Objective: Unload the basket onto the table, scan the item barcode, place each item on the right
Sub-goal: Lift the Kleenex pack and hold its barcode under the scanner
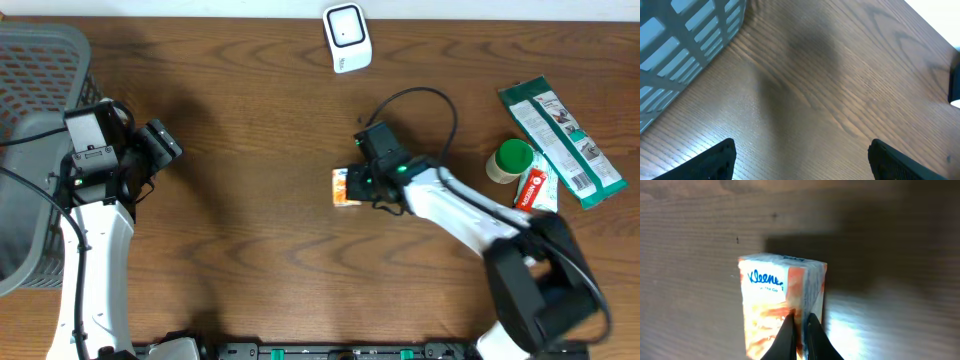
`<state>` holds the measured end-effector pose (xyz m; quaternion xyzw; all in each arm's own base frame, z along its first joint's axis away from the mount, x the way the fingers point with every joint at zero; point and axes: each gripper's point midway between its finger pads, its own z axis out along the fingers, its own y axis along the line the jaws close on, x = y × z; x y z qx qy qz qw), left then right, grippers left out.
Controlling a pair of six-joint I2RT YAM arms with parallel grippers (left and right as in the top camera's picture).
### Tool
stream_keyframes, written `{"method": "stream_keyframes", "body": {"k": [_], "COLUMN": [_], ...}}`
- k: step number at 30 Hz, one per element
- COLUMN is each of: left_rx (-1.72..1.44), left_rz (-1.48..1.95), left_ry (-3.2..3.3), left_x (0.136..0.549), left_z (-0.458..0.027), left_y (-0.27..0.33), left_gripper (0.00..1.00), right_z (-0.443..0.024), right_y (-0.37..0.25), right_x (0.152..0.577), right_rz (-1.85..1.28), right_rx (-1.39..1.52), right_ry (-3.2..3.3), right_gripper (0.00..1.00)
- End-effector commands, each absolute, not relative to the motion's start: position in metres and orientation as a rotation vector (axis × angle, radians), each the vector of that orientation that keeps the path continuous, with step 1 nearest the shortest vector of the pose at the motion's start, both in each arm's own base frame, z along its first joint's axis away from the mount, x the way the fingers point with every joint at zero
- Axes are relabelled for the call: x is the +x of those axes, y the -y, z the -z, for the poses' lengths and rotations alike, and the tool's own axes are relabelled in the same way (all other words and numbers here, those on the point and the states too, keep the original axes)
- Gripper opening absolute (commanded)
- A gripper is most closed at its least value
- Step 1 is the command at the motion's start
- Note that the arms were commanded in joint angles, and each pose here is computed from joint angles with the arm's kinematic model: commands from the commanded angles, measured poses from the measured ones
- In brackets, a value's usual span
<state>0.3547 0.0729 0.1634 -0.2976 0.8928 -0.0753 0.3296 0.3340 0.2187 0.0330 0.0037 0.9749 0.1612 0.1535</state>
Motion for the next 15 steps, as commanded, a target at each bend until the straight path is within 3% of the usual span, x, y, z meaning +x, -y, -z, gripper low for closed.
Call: {"method": "stream_keyframes", "body": {"k": [1,8,15], "left_rx": [-0.783,-0.783,-0.783], "left_rz": [0.184,0.184,0.184], "left_ry": [-2.344,-2.344,-2.344], "left_x": [0.353,0.353,0.353], "left_z": [-0.16,-0.16,-0.16], "left_y": [-0.075,-0.075,-0.075], "left_gripper": [0.85,0.85,0.85], "right_z": [-0.11,-0.219,-0.315], "right_y": [-0.208,-0.161,-0.138], "right_x": [0.353,0.351,0.363], "right_rz": [-0.42,-0.06,0.099], "right_rx": [-0.15,-0.168,-0.111], "right_ry": [-2.614,-2.594,-2.494], "right_gripper": [0.01,0.01,0.01]}}
